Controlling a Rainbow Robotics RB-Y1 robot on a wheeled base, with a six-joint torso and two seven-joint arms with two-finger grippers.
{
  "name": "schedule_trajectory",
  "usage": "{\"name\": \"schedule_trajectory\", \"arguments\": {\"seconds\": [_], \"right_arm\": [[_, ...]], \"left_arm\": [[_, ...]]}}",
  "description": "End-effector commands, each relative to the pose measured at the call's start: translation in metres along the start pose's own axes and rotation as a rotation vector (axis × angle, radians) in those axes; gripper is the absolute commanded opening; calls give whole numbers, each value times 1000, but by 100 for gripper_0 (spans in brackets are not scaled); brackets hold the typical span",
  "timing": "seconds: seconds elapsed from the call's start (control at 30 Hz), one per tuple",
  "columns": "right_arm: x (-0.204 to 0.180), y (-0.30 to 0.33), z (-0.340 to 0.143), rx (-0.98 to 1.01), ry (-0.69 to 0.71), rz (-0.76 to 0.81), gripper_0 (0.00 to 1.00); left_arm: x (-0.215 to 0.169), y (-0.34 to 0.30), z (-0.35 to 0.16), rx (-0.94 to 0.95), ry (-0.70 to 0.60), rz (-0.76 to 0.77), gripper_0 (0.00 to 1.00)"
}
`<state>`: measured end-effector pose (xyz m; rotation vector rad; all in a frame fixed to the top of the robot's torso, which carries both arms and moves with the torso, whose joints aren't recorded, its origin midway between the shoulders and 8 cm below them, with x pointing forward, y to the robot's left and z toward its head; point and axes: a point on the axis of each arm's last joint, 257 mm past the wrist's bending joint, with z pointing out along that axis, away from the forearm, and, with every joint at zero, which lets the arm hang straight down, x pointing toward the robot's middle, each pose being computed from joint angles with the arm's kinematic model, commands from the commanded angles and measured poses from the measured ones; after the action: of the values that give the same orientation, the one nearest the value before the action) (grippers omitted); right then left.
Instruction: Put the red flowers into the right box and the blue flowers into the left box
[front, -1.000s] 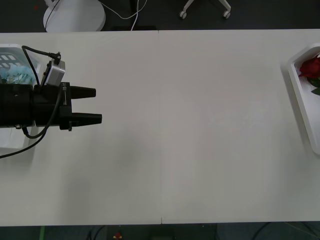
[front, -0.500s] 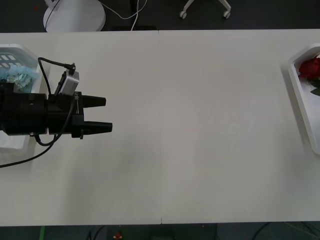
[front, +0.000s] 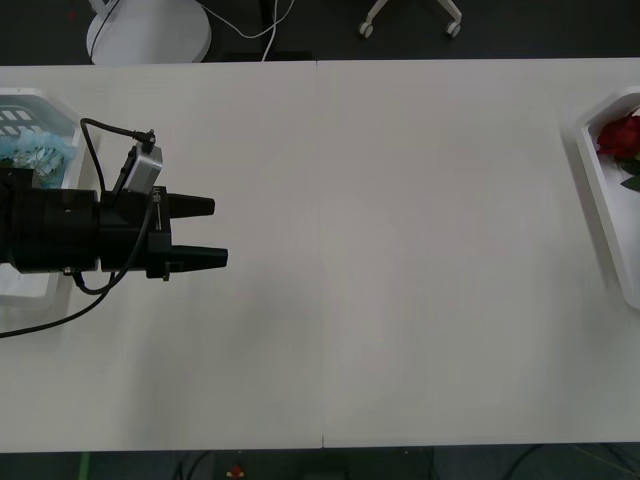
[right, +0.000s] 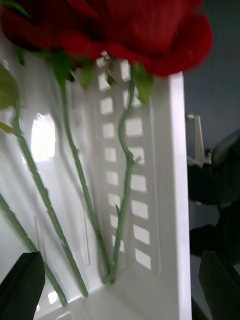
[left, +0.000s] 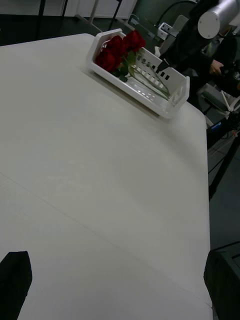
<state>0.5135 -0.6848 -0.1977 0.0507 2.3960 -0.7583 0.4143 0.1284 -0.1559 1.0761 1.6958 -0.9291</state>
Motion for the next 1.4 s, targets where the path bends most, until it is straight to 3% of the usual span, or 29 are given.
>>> {"name": "schedule_trajectory", "arguments": {"seconds": [0.03,0.27,0.67,0.97,1.4], "right_arm": [[-76,21,-41,-95,-142,-99,89],[-132,120,-109,-370,-310,-296,89],[-128,263,-250,-767,-556,-821,89],[-110,318,-329,-1071,-762,-924,89],[-108,348,-376,-1212,-804,-960,89]], "left_arm": [[1,-11,1,17,-4,41,100],[1,-11,1,17,-4,41,100],[1,-11,1,17,-4,41,100],[1,-11,1,17,-4,41,100],[1,-11,1,17,-4,41,100]]}}
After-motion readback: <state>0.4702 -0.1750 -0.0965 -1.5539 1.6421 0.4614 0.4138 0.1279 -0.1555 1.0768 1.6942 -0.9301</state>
